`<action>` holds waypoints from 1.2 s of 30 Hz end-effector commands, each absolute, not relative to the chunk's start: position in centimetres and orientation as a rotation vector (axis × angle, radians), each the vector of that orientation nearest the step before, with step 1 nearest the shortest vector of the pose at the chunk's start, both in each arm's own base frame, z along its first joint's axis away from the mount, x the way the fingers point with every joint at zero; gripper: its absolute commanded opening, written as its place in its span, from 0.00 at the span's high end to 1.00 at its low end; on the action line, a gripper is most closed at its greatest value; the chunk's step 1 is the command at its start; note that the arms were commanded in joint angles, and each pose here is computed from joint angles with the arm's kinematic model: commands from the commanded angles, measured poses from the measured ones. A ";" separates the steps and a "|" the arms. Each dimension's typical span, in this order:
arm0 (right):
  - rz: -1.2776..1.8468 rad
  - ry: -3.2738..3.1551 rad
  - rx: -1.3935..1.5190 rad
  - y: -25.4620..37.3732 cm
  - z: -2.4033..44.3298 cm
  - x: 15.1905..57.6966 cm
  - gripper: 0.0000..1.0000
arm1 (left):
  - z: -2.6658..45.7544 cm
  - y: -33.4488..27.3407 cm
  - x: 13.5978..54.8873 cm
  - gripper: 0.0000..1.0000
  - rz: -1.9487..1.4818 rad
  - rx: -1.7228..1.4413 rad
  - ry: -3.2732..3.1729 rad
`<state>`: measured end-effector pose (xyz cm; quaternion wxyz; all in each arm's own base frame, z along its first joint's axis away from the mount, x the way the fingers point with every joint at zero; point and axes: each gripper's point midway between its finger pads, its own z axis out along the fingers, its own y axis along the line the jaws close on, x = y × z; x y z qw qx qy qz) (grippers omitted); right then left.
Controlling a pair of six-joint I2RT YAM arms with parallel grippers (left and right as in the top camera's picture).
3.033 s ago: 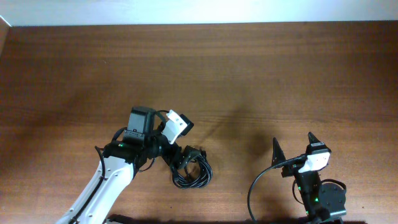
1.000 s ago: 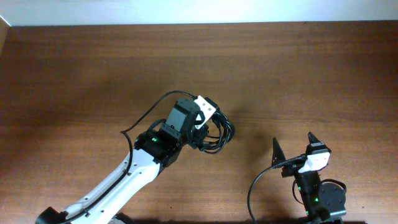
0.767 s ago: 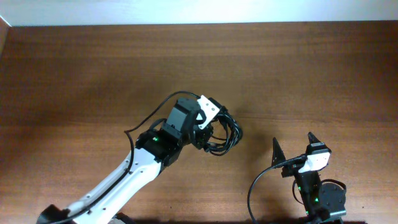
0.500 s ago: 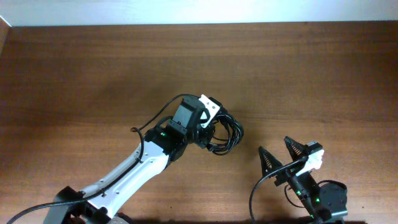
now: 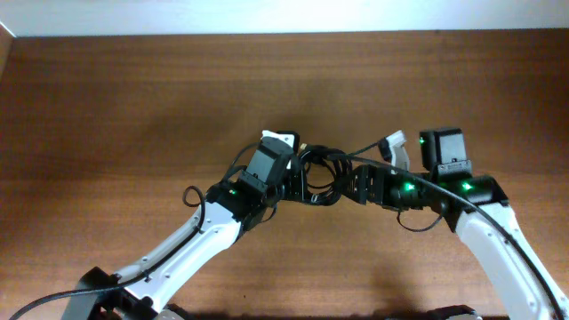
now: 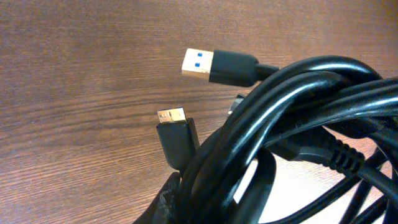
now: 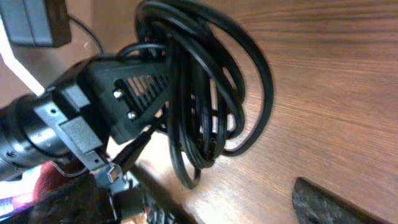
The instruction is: Untangle cables
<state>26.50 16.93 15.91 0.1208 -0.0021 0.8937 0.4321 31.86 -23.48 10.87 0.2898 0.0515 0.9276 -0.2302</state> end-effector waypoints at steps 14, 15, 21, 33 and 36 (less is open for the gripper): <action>1.246 2.543 -0.310 21.8 16.0 26.5 0.96 | 12.3 -17.9 35.1 1.00 -0.182 0.051 2.335; 1.243 2.549 -0.299 21.6 16.0 26.4 0.96 | 12.2 -17.5 35.3 1.00 -0.175 0.039 2.337; 1.196 2.524 -0.262 19.6 17.7 25.7 0.96 | 12.8 -14.7 35.7 1.00 -0.239 -0.264 2.338; 0.902 2.419 -0.067 15.2 21.8 24.2 0.96 | 10.7 -9.8 34.4 1.00 -0.247 -0.885 2.321; 0.896 2.422 -0.064 15.1 21.7 24.2 0.96 | 10.7 -9.8 34.4 1.00 -0.247 -0.884 2.321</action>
